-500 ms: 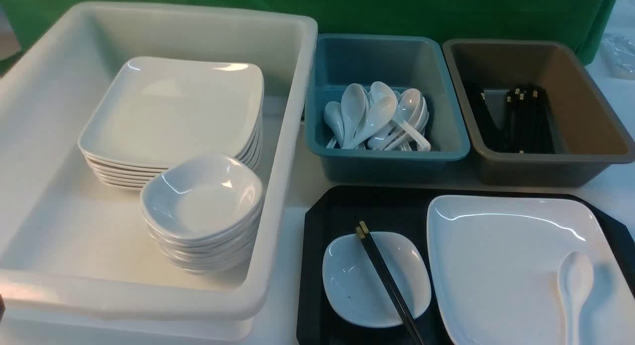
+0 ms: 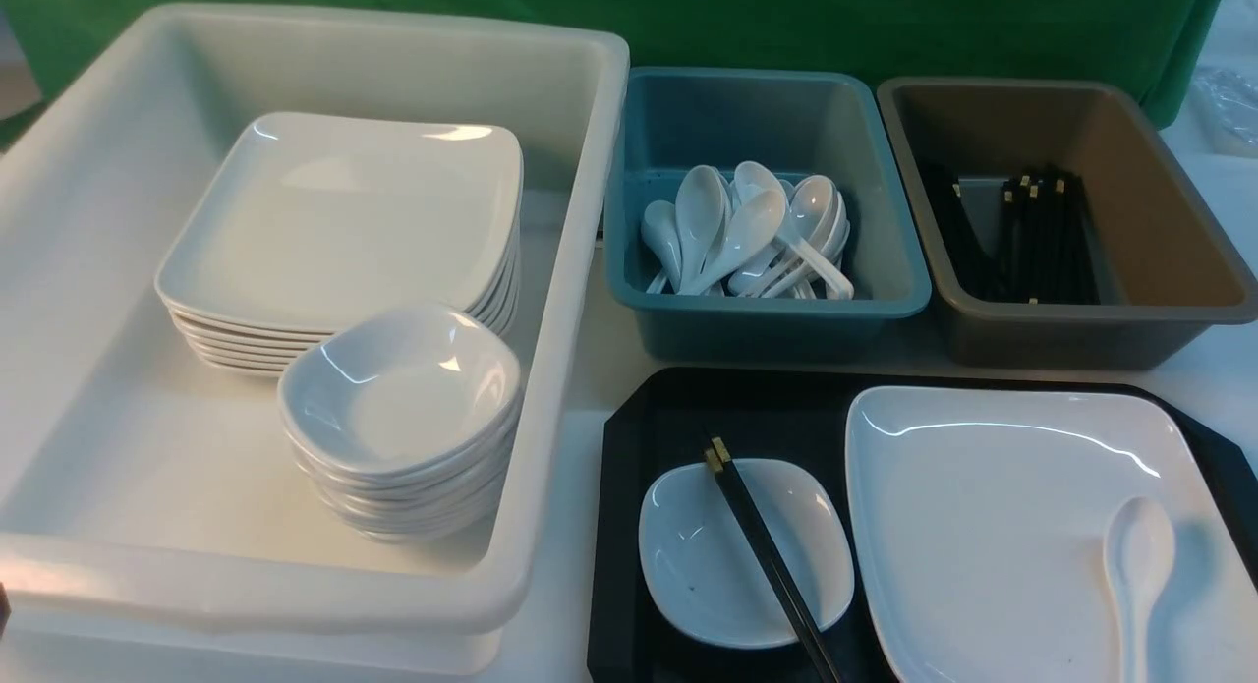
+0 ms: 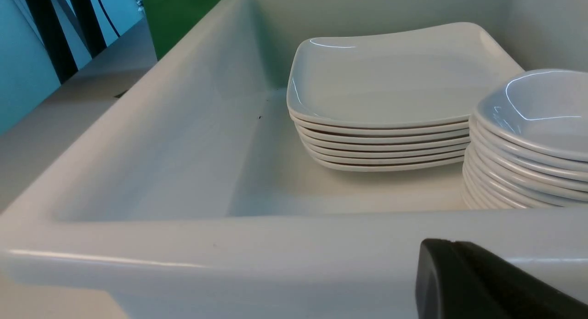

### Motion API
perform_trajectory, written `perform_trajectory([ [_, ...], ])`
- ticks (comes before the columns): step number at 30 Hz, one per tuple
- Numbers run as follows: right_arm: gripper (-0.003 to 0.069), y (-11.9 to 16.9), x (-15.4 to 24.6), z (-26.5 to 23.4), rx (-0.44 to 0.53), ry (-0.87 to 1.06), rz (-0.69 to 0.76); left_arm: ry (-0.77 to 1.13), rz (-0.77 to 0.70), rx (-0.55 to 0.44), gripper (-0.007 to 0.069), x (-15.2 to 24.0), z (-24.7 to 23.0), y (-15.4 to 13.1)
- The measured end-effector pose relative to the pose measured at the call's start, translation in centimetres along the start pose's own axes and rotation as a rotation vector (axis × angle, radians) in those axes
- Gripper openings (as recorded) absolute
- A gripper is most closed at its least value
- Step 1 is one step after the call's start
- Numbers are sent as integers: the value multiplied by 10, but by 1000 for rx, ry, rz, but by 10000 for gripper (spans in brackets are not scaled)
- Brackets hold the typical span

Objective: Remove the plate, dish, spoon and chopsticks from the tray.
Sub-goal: Use the right arm to grab a soup spoon from the plate

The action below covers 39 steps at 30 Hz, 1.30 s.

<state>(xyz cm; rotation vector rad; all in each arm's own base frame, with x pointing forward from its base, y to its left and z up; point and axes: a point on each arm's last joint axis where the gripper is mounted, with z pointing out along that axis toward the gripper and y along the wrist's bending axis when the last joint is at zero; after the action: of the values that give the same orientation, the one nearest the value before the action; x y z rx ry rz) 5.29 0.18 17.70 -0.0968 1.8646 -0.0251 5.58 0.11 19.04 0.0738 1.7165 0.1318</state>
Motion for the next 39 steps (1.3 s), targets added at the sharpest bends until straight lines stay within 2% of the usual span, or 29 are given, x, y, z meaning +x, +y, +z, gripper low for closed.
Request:
perform_trajectory([
  [8,238,0,0,0,0,0,0,-1,4,-9,6,0,0,0],
  [12,238,0,0,0,0,0,0,-74,-1,-25,6,-7,0,2],
  [16,238,0,0,0,0,1,0,-287,-316,-55,6,-25,-4,9],
  [18,238,0,0,0,0,1,0,-375,-534,-58,6,-30,-6,14],
  [23,238,0,0,0,0,1,0,-462,-712,-51,6,-36,-9,18],
  [25,238,0,0,0,0,1,0,-459,-779,-15,6,-39,-10,17],
  [26,238,0,0,0,0,1,0,-442,-780,9,6,-43,-11,15],
  [29,238,0,0,0,0,1,0,-349,-629,82,6,-72,-17,10],
  [34,238,0,0,0,0,1,0,-18,-337,204,6,-119,-1,2],
  [35,238,0,0,0,0,1,0,69,-290,159,6,-123,7,-3],
  [36,238,0,0,0,0,1,0,142,-240,271,6,-127,13,-7],
  [39,238,0,0,0,0,0,0,307,-136,380,6,-139,32,-21],
])
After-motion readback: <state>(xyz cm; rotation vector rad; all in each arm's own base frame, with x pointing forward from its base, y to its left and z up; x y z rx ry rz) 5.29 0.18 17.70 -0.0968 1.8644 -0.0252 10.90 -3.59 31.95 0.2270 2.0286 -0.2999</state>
